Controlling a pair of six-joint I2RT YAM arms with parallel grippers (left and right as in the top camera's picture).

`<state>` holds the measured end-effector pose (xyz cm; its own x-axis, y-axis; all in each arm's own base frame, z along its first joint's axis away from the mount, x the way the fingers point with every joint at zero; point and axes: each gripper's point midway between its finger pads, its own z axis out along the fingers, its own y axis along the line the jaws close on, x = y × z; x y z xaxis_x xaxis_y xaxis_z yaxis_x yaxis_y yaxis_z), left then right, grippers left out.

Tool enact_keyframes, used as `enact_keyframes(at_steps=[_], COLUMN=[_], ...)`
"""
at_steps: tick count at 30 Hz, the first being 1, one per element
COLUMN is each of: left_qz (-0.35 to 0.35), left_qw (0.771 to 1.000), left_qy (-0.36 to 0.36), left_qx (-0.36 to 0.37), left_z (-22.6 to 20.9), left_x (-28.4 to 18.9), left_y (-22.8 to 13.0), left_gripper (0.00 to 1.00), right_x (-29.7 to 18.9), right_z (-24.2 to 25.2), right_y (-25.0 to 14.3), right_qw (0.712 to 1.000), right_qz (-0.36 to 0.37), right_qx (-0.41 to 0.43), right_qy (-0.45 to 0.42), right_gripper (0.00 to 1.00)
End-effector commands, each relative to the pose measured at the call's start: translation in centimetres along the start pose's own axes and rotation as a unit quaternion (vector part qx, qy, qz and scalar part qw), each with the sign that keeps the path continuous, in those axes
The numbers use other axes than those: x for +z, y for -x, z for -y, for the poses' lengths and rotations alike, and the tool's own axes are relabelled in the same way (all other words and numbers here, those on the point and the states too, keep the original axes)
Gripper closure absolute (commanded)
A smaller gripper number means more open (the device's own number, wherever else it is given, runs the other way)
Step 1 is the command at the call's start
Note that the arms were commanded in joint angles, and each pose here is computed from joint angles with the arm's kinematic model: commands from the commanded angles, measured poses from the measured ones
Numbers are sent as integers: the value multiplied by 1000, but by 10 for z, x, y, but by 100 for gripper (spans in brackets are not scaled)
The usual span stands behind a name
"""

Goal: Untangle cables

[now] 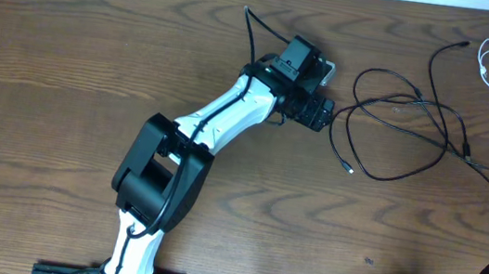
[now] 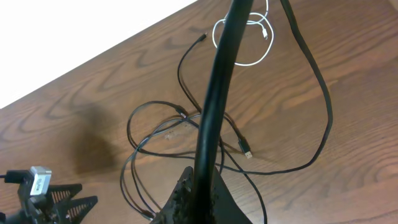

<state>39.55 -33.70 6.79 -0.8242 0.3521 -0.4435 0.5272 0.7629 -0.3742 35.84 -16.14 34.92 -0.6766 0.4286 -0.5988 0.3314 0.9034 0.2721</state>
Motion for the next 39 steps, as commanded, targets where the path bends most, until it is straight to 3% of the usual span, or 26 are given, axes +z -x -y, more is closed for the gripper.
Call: enact_keyframes(at_steps=[1,6,12,27,32,37,39], left_qz=[-16,-24,-17,-28,-26,-26,-27], left_qw=[999,997,994,994,991,983,980], left_qy=[46,71,105,105,133,183,197], left_qx=[12,33,6,-16,-7,3,4], left_z=[2,11,0,-6,-11,-23,-28], left_x=[23,45,46,69,76,79,77], left_y=[-17,-29,-29,-41,-45,-51,-51], left_gripper=[21,21,21,27,47,59,81], right_x=[5,5,5,5,5,5,5], right_z=[-3,-3,-3,-3,-3,-3,-3], right_y=[-2,-3,-3,-4,-4,-4,-5], right_qw=[1000,1000,1000,1000,1000,1000,1000], right_qz=[-8,-9,-10,-12,-12,-12,-12], right_qx=[-8,-8,-8,-15,-15,-15,-15], right_qy=[8,8,8,9,9,9,8], right_gripper=[99,99,99,99,99,99,98])
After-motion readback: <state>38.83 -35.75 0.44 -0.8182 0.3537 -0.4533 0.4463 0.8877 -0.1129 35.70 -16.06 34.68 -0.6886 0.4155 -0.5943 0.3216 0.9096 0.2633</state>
